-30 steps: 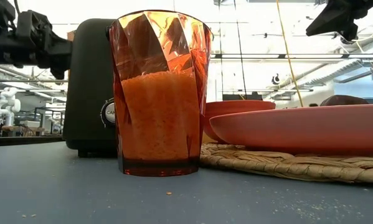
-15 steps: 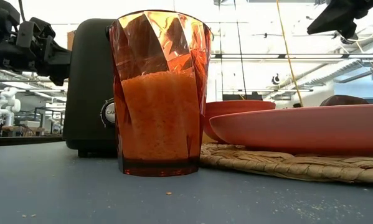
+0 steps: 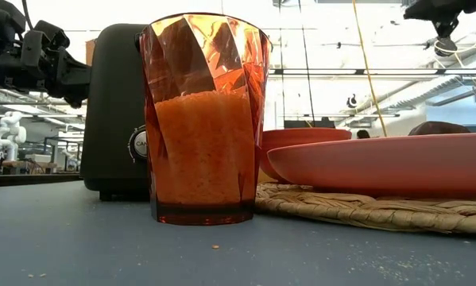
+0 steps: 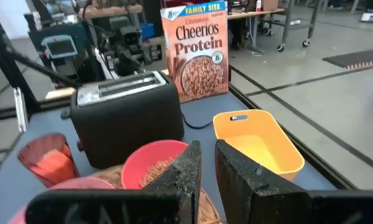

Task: Arrange a breakfast setting
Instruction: Return to Home Position

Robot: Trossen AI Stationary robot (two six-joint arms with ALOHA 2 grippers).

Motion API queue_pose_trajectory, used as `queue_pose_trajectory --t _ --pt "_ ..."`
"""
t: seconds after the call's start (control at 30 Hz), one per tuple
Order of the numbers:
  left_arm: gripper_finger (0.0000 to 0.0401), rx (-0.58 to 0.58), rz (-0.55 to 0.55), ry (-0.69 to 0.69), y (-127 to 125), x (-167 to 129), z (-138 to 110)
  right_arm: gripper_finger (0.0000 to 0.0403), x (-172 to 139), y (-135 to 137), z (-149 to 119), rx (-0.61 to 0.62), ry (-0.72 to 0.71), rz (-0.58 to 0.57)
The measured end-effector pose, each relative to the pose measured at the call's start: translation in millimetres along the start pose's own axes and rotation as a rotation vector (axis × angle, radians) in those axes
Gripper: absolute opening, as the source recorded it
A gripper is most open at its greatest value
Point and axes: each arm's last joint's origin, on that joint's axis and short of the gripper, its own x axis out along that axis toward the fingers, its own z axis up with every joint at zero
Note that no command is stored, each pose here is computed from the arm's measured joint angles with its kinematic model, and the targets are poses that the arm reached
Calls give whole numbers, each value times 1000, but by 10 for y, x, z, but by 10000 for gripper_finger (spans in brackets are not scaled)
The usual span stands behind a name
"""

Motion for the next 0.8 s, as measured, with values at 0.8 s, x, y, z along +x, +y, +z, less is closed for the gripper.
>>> queue_pose_trajectory --t 0.8 --pt "159 -3 1 -3 0 1 4 38 332 90 -555 -174 -321 233"
